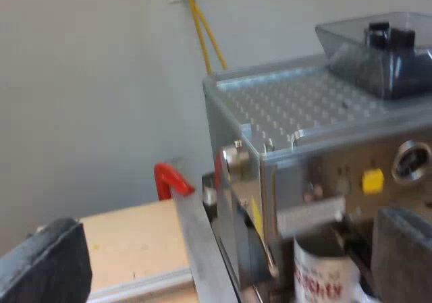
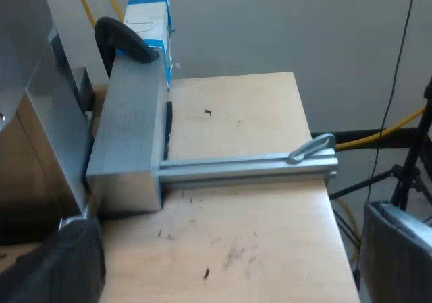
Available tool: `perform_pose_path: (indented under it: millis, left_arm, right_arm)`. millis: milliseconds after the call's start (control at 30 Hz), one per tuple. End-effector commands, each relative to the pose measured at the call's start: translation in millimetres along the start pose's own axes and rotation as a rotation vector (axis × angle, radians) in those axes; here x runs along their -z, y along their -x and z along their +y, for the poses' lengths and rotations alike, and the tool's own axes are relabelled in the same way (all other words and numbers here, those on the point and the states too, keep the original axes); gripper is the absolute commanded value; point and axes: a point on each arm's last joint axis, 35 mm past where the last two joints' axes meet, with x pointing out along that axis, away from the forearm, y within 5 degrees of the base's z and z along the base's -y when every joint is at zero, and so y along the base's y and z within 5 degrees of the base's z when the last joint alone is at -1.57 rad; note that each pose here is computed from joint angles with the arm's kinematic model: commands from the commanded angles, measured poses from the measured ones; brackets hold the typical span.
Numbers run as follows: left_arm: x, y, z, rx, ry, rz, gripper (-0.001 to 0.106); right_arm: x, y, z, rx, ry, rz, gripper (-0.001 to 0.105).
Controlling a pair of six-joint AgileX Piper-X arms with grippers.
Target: Place mug into machine
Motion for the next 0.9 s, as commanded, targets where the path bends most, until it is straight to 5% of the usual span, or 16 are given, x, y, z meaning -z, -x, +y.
perform_pose_path:
  millis: [33,233,333,567,900]
  left_arm:
    - [9,14,-0.3,-0.012,0.004,0.016,0.085]
    - [28,39,0.7,-0.063,0.006,0.038,0.085]
    - [32,39,2.4,-0.106,0.009,0.073,0.085]
    - [47,42,4.6,-0.140,0.019,0.209,0.085]
    - [77,-23,17.4,-0.152,0.019,0.217,0.085]
  right_arm:
    - [11,19,3,0.013,0.005,-0.047,0.078]
    - [44,44,13,0.027,0.004,-0.091,0.078]
    - [54,37,16,0.002,-0.004,-0.031,0.078]
    - [58,32,19,-0.049,-0.006,-0.019,0.078]
    - [69,18,23,-0.081,-0.011,0.010,0.078]
